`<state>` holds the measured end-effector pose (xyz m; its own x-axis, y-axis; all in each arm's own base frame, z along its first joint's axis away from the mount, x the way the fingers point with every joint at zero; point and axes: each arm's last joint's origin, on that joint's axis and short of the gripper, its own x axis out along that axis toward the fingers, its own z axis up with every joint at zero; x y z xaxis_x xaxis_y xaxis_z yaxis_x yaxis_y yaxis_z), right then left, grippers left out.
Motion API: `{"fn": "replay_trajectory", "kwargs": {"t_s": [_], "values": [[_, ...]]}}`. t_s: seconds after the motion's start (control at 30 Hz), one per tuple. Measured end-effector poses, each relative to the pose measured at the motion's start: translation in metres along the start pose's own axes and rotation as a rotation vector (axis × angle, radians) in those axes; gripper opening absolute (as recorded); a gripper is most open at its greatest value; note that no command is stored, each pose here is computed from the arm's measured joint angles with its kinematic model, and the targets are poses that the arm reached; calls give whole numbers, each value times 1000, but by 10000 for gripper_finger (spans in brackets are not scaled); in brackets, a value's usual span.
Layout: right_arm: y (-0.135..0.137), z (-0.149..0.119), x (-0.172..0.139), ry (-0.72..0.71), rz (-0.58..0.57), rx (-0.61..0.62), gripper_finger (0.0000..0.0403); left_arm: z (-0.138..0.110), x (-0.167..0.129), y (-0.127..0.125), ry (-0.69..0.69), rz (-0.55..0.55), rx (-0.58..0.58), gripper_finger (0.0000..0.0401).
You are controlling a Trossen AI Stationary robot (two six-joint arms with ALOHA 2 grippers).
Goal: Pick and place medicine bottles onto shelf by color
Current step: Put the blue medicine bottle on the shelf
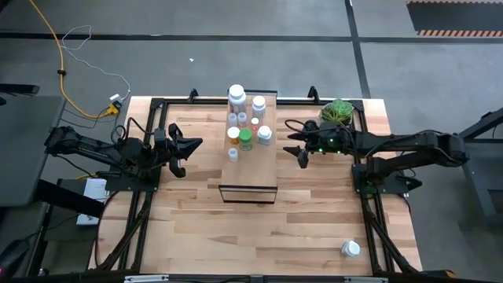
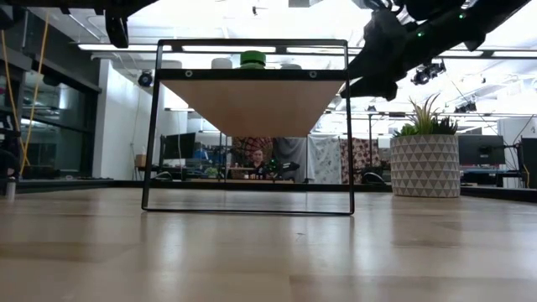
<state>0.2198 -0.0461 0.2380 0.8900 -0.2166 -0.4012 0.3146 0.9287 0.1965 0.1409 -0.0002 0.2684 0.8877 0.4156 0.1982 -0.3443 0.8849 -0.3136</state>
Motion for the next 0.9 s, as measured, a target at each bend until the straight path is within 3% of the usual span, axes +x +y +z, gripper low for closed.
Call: {"fn": "replay_trajectory", "kwargs": {"t_s": [0.27,0.47,0.73,0.9], "values": [[1,-1,-5,34,51,158,255,0,0,0,0,0,0,0],[2,-2,-5,55,87,207,255,0,0,0,0,0,1,0],[11,5,-8,129,248,371,255,0,0,0,-1,1,53,0],[31,20,-16,191,307,363,255,0,0,0,-1,2,53,1]]}}
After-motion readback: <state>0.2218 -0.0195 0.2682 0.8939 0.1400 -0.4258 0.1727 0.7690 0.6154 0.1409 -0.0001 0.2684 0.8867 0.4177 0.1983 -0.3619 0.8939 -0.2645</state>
